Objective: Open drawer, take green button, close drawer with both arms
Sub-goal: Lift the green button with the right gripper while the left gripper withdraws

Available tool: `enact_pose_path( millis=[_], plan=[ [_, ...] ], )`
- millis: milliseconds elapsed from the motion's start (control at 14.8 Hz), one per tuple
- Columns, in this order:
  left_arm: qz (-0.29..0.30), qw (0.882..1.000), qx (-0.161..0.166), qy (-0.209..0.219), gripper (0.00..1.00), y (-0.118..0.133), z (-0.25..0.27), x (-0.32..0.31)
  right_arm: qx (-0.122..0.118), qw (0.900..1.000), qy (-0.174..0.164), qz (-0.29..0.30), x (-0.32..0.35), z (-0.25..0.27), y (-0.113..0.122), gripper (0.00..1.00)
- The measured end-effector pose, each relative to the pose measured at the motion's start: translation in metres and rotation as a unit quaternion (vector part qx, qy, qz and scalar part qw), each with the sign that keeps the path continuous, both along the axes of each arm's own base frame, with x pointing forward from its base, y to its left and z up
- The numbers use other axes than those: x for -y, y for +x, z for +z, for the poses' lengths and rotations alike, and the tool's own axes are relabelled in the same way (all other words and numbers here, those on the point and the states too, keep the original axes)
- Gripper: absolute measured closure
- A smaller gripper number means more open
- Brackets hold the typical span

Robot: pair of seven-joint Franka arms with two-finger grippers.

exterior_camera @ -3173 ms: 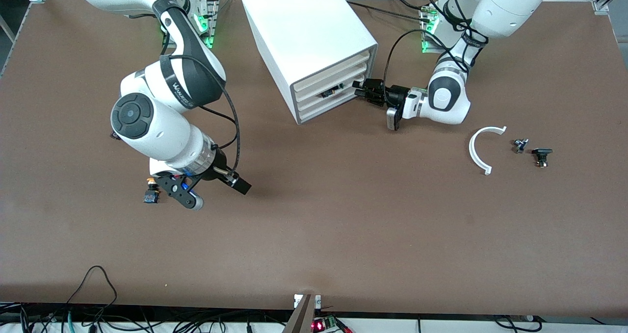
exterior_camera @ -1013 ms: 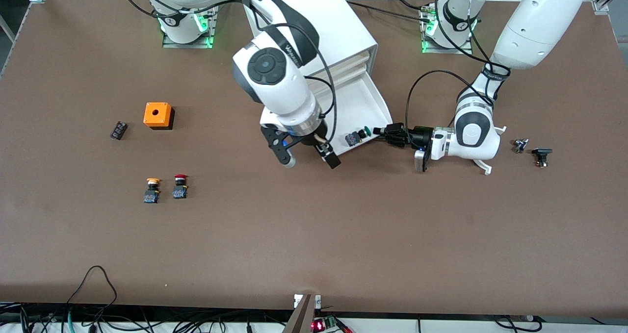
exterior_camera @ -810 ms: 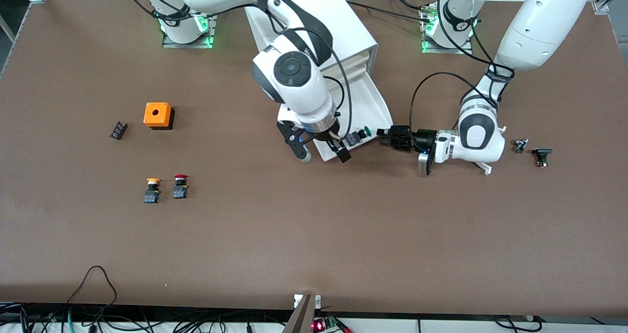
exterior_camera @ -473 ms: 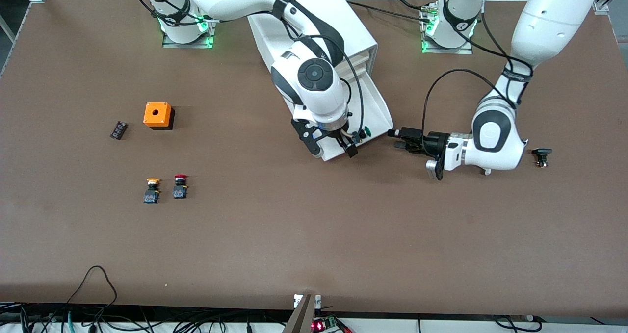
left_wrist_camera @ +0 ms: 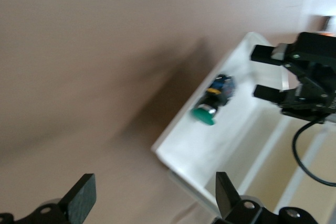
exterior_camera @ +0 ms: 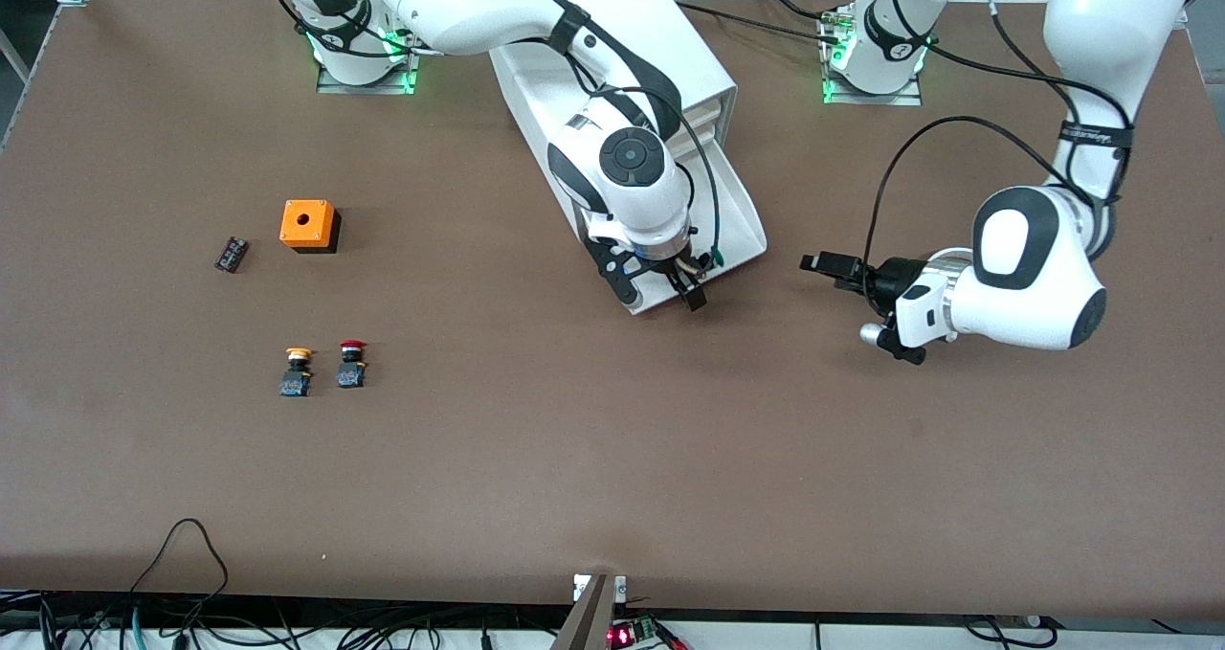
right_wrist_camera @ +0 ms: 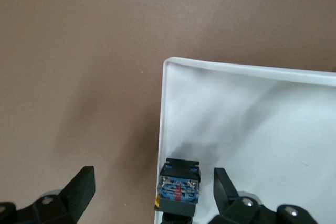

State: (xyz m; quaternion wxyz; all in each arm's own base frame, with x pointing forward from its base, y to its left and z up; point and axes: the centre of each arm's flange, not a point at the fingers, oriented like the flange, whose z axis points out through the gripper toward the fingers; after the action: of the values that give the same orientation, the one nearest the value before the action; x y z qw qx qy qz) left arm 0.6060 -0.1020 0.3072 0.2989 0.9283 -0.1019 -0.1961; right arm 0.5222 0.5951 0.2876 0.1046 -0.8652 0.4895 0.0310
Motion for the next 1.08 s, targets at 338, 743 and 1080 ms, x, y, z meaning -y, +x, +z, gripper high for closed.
enact_pose_path(
  millis=[338, 743, 1080],
  plan=[
    [-0.046, 0.990, 0.031, 0.132, 0.00, 0.020, 0.039, -0.021, -0.010, 1.000, -0.009, 0.004, -0.012, -0.022, -0.016, 0.00],
    [-0.045, 0.982, 0.040, 0.178, 0.00, 0.027, 0.047, -0.032, -0.010, 1.000, -0.009, 0.002, -0.014, -0.024, -0.018, 0.20],
    [-0.042, 0.982, 0.037, 0.180, 0.00, 0.027, 0.044, -0.032, -0.010, 1.000, -0.009, 0.002, -0.015, -0.023, -0.018, 0.59]
  ],
)
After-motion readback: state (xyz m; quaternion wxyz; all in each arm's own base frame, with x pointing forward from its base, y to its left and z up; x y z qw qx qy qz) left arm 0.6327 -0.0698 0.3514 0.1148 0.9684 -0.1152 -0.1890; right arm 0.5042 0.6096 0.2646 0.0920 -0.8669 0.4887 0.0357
